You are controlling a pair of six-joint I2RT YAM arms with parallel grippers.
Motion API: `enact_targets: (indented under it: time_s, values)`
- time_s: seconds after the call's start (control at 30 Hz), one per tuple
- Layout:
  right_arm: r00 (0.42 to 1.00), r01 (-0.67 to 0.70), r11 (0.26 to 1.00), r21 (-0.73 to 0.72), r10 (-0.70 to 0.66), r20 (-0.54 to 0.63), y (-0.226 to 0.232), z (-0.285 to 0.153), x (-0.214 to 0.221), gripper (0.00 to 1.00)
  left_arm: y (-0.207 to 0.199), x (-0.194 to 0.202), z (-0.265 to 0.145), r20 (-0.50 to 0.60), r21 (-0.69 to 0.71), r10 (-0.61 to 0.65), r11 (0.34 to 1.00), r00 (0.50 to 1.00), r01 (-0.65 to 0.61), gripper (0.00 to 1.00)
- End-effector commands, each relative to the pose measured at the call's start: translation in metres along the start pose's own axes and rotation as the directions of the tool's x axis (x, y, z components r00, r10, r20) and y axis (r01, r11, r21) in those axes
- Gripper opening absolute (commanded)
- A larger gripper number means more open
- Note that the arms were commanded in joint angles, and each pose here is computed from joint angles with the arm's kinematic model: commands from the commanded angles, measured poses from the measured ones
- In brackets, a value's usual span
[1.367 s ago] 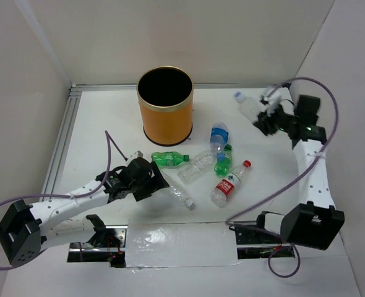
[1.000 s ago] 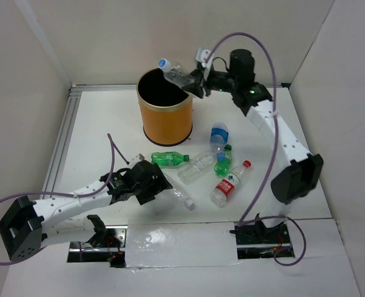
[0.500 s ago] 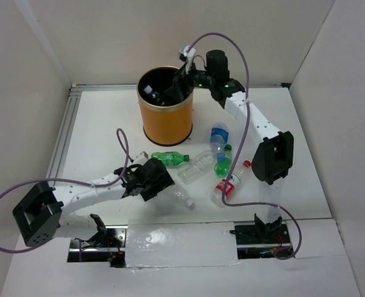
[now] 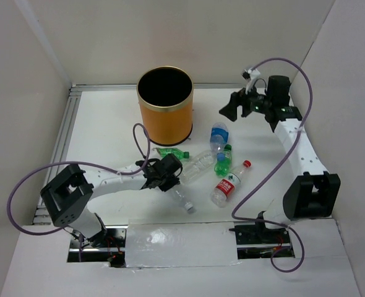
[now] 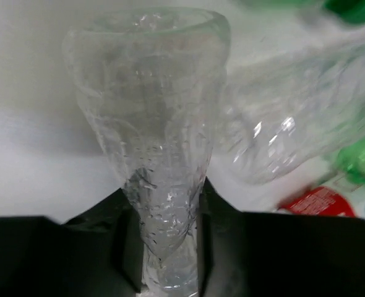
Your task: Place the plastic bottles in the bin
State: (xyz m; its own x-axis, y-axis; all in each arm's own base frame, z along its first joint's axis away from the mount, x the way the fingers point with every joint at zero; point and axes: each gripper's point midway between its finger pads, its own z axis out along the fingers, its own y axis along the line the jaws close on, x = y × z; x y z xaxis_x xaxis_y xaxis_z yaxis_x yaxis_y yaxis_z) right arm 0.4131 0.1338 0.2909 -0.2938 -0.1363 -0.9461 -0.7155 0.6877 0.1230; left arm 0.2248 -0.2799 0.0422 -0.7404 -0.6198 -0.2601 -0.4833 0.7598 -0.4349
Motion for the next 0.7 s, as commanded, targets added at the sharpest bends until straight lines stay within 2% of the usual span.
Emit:
enact_targets:
  time_s: [0.0, 0.03, 0.07, 0.1, 0.17, 0.23, 0.27, 0.33, 0.37, 0.4, 0.43, 0.47, 0.5, 0.53, 0.6, 0.63, 0.67]
  values:
    - [0.986, -0.142, 0.990, 0.022, 0.143, -0.080, 0.004, -0.028, 0.041, 0.90, 0.046, 0.032, -0.019, -0.074, -0.099, 0.103, 0.989, 0.992, -0.110, 0.08]
    - [0.975, -0.195, 0.980, 0.051, 0.199, -0.100, 0.000, -0.031, 0.054, 0.86, 0.044, 0.034, -0.030, -0.071, -0.076, 0.131, 0.988, 0.989, -0.136, 0.00]
    - [0.961, -0.237, 0.969, 0.074, 0.245, -0.125, -0.005, -0.036, 0.070, 0.79, 0.045, 0.036, -0.040, -0.064, -0.060, 0.165, 0.984, 0.984, -0.169, 0.00]
    - [0.942, -0.284, 0.955, 0.086, 0.295, -0.162, -0.001, -0.038, 0.085, 0.76, 0.040, 0.039, -0.064, -0.051, -0.008, 0.229, 0.973, 0.972, -0.230, 0.00]
    - [0.910, -0.345, 0.931, 0.122, 0.364, -0.198, -0.005, -0.039, 0.102, 0.76, 0.031, 0.038, -0.088, -0.016, 0.050, 0.293, 0.955, 0.956, -0.292, 0.00]
    - [0.869, -0.403, 0.904, 0.146, 0.427, -0.250, -0.005, -0.032, 0.125, 0.83, 0.001, 0.027, -0.124, 0.054, 0.173, 0.324, 0.929, 0.944, -0.329, 0.00]
    - [0.846, -0.430, 0.886, 0.173, 0.462, -0.267, -0.007, -0.031, 0.133, 0.88, -0.008, 0.011, -0.134, 0.134, 0.192, 0.349, 0.909, 0.927, -0.370, 0.00]
    - [0.809, -0.465, 0.866, 0.183, 0.500, -0.311, -0.005, -0.019, 0.150, 0.98, -0.044, -0.017, -0.168, 0.272, 0.265, 0.319, 0.882, 0.908, -0.390, 0.00]
    - [0.789, -0.490, 0.850, 0.192, 0.526, -0.317, -0.005, -0.017, 0.155, 1.00, -0.057, -0.044, -0.179, 0.402, 0.237, 0.328, 0.865, 0.855, -0.443, 0.00]
    - [0.779, -0.506, 0.841, 0.189, 0.540, -0.317, -0.006, -0.013, 0.157, 1.00, -0.071, -0.061, -0.190, 0.462, 0.242, 0.297, 0.864, 0.836, -0.441, 0.00]
    - [0.763, -0.524, 0.828, 0.197, 0.560, -0.324, -0.007, -0.011, 0.162, 1.00, -0.103, -0.082, -0.217, 0.523, 0.309, 0.210, 0.857, 0.826, -0.413, 0.00]
    - [0.749, -0.535, 0.821, 0.202, 0.571, -0.336, -0.010, -0.007, 0.170, 1.00, -0.116, -0.115, -0.225, 0.576, 0.310, 0.153, 0.868, 0.803, -0.387, 0.00]
    - [0.739, -0.553, 0.810, 0.195, 0.585, -0.336, -0.009, -0.005, 0.169, 1.00, -0.130, -0.133, -0.224, 0.623, 0.278, 0.170, 0.864, 0.764, -0.419, 0.00]
    - [0.731, -0.562, 0.803, 0.199, 0.595, -0.335, -0.011, -0.003, 0.169, 1.00, -0.154, -0.171, -0.249, 0.674, 0.340, 0.048, 0.866, 0.737, -0.367, 0.00]
    - [0.716, -0.576, 0.794, 0.195, 0.605, -0.348, -0.010, 0.000, 0.175, 1.00, -0.174, -0.206, -0.258, 0.725, 0.335, 0.005, 0.871, 0.688, -0.360, 0.00]
    - [0.714, -0.578, 0.792, 0.196, 0.607, -0.349, -0.012, 0.002, 0.175, 1.00, -0.185, -0.220, -0.243, 0.734, 0.312, 0.003, 0.887, 0.679, -0.341, 0.00]
    - [0.707, -0.583, 0.788, 0.199, 0.612, -0.355, -0.013, 0.003, 0.179, 1.00, -0.194, -0.253, -0.263, 0.760, 0.332, -0.059, 0.891, 0.647, -0.309, 0.00]
